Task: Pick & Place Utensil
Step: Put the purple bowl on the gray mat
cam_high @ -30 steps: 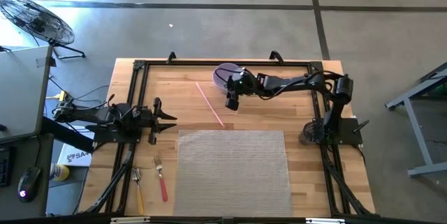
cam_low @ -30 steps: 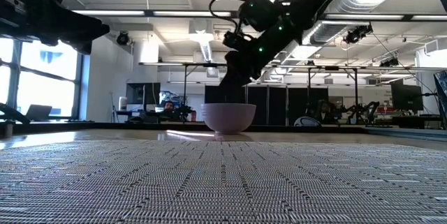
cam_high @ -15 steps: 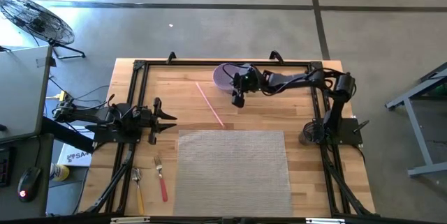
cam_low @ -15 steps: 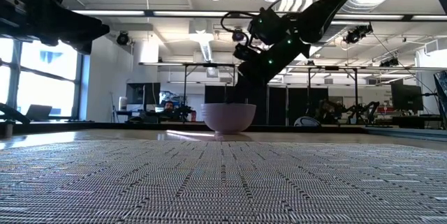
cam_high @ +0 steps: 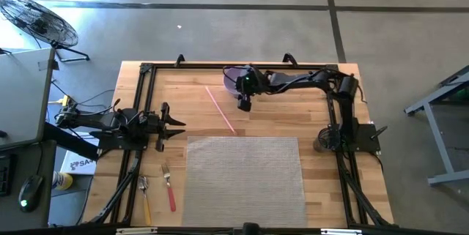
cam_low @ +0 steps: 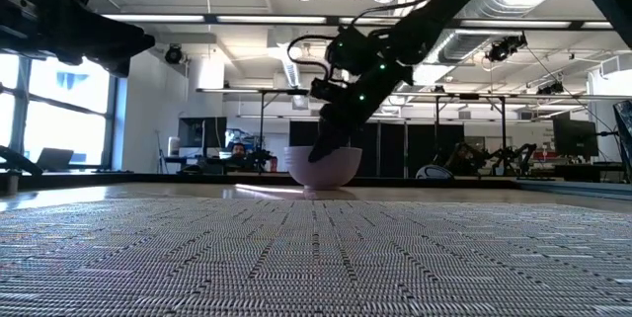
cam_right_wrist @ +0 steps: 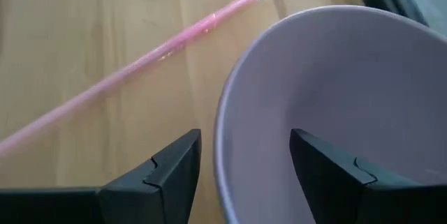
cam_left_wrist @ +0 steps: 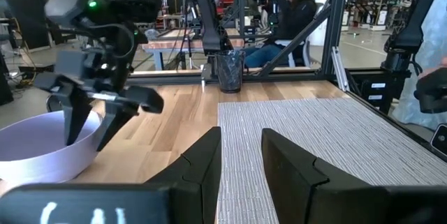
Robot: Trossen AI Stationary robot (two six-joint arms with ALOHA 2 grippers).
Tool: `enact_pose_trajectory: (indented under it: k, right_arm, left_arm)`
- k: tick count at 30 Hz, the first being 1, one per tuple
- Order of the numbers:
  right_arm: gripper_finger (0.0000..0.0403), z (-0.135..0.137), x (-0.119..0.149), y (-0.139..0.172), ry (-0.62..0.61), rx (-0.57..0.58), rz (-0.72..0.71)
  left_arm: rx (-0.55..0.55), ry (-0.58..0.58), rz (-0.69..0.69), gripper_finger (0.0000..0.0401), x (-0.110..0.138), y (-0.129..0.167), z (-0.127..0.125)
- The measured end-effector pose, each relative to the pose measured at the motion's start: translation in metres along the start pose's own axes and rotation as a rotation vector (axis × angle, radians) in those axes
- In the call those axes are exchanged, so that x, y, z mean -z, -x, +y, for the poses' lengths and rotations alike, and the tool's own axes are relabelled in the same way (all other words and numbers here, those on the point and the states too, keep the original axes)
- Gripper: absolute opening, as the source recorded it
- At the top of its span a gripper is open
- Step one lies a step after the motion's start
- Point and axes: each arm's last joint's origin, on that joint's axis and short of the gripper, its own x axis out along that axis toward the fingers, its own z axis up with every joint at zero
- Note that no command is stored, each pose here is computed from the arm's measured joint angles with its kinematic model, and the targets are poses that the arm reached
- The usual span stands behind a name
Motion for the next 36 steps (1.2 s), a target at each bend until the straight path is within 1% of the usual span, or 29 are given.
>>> enact_pose_trajectory:
  k: [4, 10, 15, 21, 30, 36]
  right_arm:
    - [0.0213, -0.003, -0.010, -0.005, 0.001, -0.005, -0.017]
    - [0.0194, -0.004, -0.005, -0.005, -0.009, -0.010, 0.020]
    - [0.0161, -0.004, -0.001, -0.005, -0.008, 0.015, 0.068]
    - [0.0117, -0.004, -0.002, -0.005, -0.008, 0.015, 0.062]
    - [0.0064, -0.004, -0.002, -0.005, -0.033, 0.003, 0.057]
    - [0.0024, 0.001, -0.010, 0.006, -0.026, -0.002, 0.038]
  left_arm:
    - [0.000, 0.000, 0.000, 0.0101, 0.000, 0.000, 0.000]
    - [0.000, 0.000, 0.000, 0.0101, 0.000, 0.000, 0.000]
    - [0.000, 0.000, 0.000, 0.0101, 0.000, 0.000, 0.000]
    - [0.000, 0.000, 0.000, 0.0101, 0.000, 0.000, 0.000]
    - [0.000, 0.000, -0.001, 0.0101, 0.000, 0.000, 0.000]
    - [0.000, 0.000, -0.001, 0.0101, 0.000, 0.000, 0.000]
